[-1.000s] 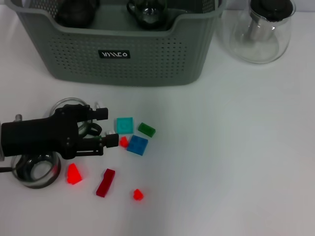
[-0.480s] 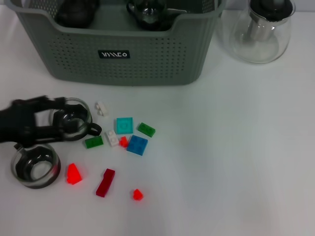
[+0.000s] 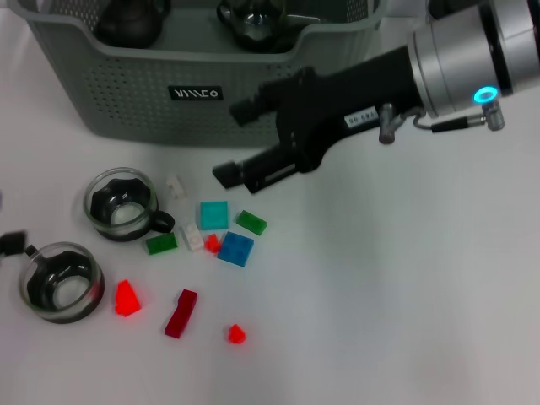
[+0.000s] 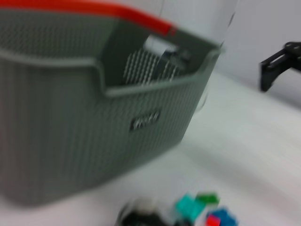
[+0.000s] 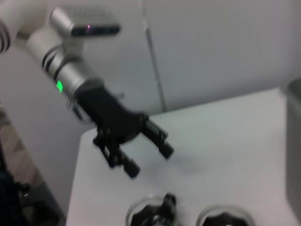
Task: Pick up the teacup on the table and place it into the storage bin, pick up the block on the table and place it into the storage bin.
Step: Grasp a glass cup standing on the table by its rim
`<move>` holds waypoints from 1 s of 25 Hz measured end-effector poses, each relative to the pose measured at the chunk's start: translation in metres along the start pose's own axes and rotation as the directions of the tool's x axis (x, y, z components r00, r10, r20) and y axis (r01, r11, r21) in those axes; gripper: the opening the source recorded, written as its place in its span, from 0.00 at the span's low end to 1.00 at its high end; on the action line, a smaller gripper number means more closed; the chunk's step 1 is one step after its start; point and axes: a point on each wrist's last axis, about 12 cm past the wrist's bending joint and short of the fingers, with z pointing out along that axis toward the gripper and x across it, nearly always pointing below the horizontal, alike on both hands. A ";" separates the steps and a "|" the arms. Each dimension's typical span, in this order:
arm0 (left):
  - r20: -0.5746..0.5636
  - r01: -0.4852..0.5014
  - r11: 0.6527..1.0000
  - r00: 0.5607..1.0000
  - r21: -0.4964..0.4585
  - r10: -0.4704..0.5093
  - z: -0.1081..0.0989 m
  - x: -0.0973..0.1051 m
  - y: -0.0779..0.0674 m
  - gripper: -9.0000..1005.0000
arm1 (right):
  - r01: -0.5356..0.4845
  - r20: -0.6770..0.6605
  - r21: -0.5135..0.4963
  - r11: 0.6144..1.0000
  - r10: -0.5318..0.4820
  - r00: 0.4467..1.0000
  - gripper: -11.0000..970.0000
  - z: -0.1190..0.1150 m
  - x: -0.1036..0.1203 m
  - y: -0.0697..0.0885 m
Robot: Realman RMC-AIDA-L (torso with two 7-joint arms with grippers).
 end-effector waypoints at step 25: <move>-0.366 0.371 0.880 0.806 -0.297 -0.464 0.025 -0.045 -0.011 0.83 | 0.034 -0.091 -0.001 0.999 -0.034 0.995 0.98 0.011 0.010 -0.012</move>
